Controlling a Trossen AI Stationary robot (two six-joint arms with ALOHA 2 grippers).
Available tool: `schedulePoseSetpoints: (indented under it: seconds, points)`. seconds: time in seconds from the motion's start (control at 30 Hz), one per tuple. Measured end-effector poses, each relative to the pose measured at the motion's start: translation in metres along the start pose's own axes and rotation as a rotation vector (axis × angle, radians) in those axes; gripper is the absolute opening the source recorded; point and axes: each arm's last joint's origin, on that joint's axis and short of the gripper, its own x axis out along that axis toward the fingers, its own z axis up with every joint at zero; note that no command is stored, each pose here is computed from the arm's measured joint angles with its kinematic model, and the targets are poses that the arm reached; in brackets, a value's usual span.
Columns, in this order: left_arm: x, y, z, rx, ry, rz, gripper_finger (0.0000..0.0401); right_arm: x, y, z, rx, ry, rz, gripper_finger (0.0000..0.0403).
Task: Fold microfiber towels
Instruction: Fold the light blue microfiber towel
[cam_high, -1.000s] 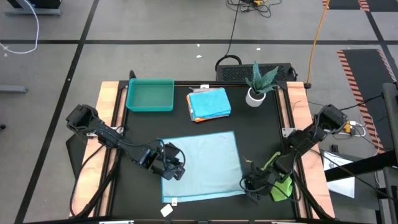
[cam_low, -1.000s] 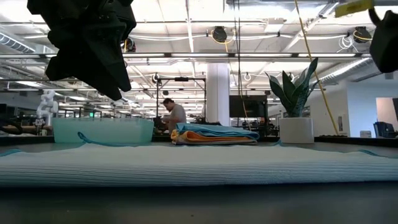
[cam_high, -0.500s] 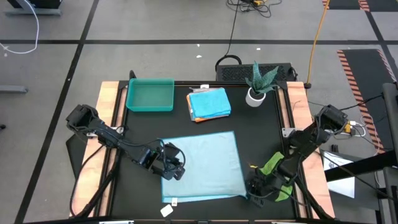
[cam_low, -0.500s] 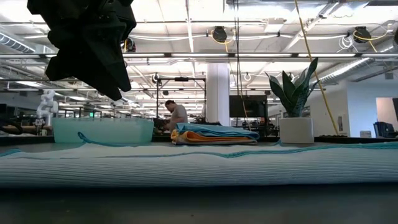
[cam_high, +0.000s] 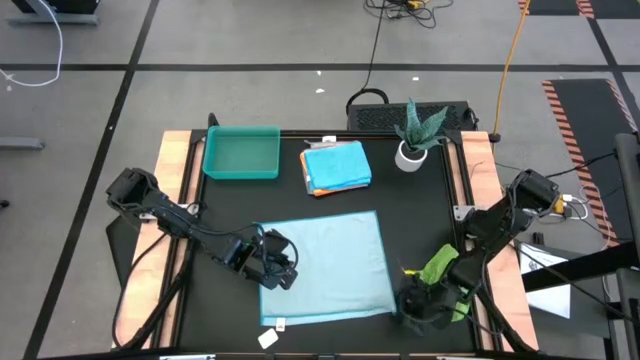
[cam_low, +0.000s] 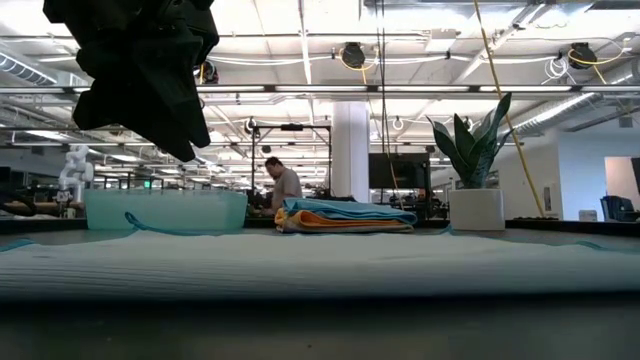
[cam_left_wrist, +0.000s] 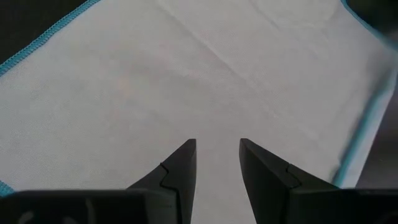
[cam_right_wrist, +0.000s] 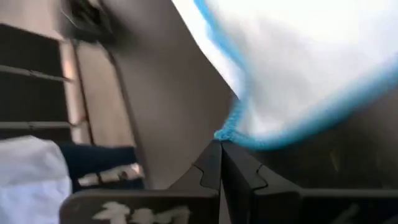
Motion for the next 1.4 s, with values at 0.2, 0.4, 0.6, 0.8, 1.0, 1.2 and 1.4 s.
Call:
schedulePoseSetpoints:
  seconds: [0.2, 0.4, 0.6, 0.8, 1.0, 1.2, 1.4]
  points:
    - [0.0, 0.0, 0.0, 0.0, 0.0, -0.001, 0.0122, -0.014, 0.036, 0.042, -0.145, -0.116, 0.105, 0.0]
    - [0.0, 0.0, 0.0, -0.003, 0.0, -0.003, 0.0122, -0.007, 0.015, 0.066, -0.275, -0.108, -0.084, 0.0]
    - [0.0, 0.0, 0.0, -0.001, 0.0, -0.001, 0.0122, 0.011, -0.009, 0.066, -0.267, 0.04, -0.154, 0.0]
    - [0.0, 0.0, 0.0, 0.001, 0.0, -0.002, 0.0122, 0.018, -0.009, 0.065, -0.249, 0.053, -0.13, 0.0]
    - [0.0, 0.0, 0.0, 0.013, 0.0, -0.004, 0.0122, 0.033, -0.006, 0.052, -0.252, 0.061, -0.093, 0.0]
    - [0.0, -0.001, 0.0, 0.017, 0.017, -0.014, 0.0122, 0.044, -0.008, 0.044, -0.234, 0.071, -0.093, 0.0]
    - [0.0, -0.001, 0.0, 0.018, 0.019, -0.015, 0.0122, 0.034, 0.008, 0.046, -0.16, 0.034, 0.028, 0.0]
